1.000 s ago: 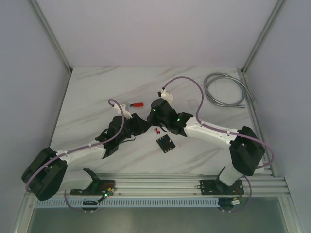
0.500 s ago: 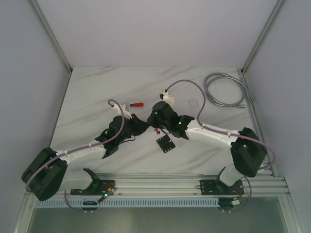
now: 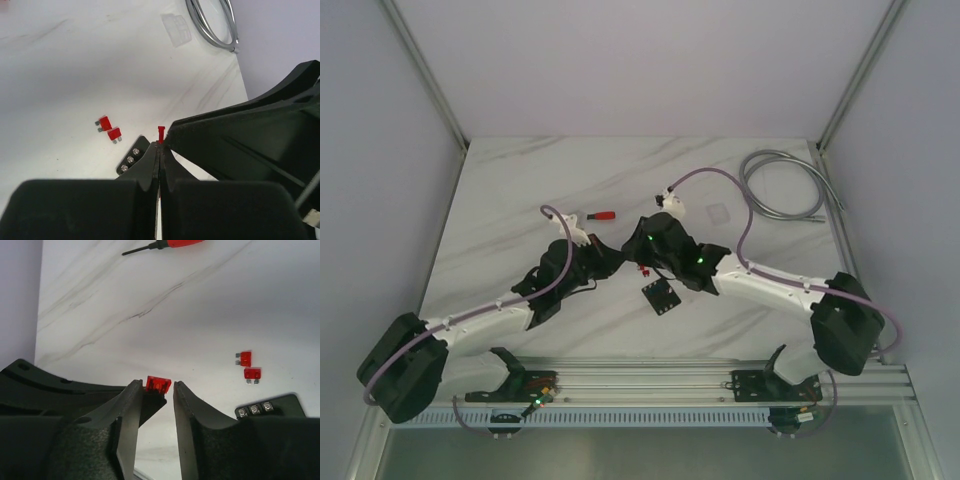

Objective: Snap on the fuse box
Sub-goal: Pick up the fuse from the center of the board.

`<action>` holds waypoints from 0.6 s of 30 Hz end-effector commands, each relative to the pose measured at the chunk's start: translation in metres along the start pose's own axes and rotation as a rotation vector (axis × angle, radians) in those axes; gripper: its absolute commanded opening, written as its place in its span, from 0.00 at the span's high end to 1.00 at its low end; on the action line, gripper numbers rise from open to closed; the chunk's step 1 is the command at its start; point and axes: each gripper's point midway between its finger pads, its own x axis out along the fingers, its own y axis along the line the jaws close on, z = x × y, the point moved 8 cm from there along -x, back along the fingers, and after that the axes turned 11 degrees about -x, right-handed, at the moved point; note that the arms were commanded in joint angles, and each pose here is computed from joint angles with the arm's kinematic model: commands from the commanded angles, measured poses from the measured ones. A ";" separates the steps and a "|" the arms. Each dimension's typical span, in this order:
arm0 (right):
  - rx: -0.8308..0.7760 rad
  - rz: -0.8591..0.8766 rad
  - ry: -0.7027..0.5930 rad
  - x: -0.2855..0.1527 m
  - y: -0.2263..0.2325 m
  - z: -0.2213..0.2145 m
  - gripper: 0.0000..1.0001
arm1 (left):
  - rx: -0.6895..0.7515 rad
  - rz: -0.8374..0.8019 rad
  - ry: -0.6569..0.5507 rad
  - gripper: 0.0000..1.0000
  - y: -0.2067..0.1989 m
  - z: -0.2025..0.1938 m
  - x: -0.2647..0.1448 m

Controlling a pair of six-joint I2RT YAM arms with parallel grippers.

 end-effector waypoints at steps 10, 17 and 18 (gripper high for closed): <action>-0.245 0.336 -0.143 -0.065 -0.014 0.036 0.50 | 0.290 -0.196 0.050 1.00 -0.030 0.013 -0.027; -0.467 0.604 -0.197 -0.109 -0.029 0.052 0.46 | 0.363 -0.462 0.188 1.00 -0.069 0.010 -0.051; -0.494 0.639 -0.204 -0.115 -0.028 0.054 0.46 | 0.369 -0.494 0.203 1.00 -0.073 0.010 -0.054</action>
